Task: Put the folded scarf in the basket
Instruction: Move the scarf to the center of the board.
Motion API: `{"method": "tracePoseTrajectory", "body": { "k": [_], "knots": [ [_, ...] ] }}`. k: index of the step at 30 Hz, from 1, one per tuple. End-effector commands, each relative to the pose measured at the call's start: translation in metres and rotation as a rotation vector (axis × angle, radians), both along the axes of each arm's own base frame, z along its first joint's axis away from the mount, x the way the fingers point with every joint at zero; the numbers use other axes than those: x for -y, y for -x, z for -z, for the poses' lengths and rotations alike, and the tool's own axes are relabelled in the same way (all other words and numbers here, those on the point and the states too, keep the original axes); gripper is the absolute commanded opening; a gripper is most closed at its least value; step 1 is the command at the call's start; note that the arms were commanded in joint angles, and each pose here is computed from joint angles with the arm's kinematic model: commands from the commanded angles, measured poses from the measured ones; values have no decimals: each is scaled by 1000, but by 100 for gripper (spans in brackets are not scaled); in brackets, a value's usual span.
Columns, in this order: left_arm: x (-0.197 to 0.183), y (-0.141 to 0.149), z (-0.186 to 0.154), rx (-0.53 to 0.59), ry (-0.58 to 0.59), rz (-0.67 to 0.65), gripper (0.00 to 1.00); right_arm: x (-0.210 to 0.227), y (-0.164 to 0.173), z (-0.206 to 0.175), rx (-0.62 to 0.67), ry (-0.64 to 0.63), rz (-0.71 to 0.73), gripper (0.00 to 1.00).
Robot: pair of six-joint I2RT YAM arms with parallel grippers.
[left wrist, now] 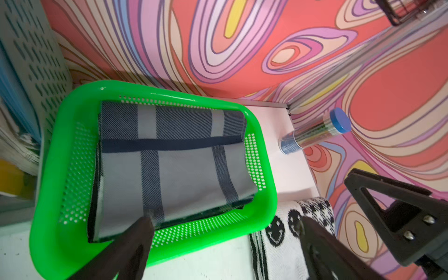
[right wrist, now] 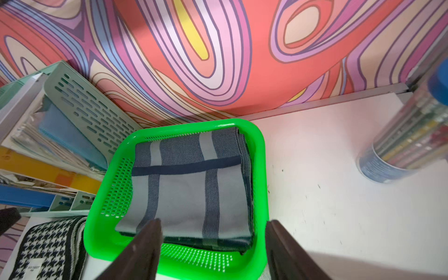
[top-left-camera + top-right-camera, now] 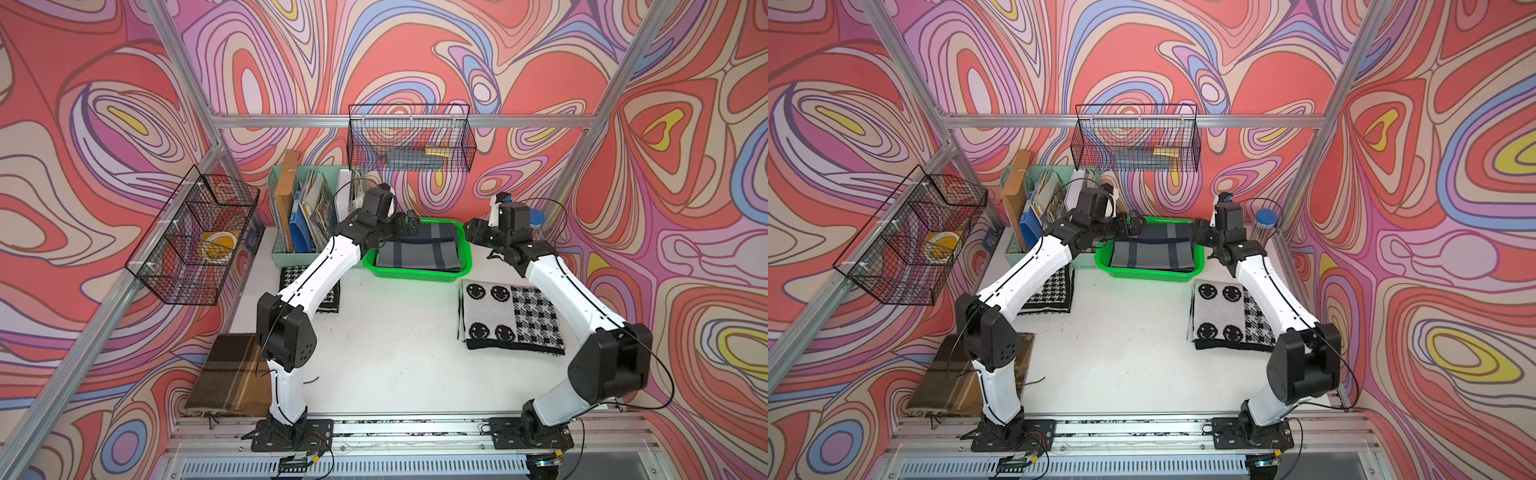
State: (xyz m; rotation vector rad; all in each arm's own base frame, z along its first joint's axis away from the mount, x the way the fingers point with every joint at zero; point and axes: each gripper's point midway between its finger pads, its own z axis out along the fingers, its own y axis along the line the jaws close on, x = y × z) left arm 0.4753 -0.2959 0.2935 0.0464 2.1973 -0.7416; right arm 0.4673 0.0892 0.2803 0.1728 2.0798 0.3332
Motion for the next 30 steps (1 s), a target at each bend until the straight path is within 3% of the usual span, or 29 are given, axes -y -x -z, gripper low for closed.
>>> {"method": "tracePoseTrajectory", "body": {
  "k": [1,7,13,30],
  "knots": [
    [12,26,0,7,24,9,99,12,33,5,-2,-25,42,68],
    [16,76,14,-27,73,14,99,27,94,30,-12,-41,71,68],
    [19,114,34,-71,110,13,97,30,132,75,-48,-73,73,69],
    [58,173,125,-270,85,94,97,32,148,116,8,-136,89,68]
  ]
}}
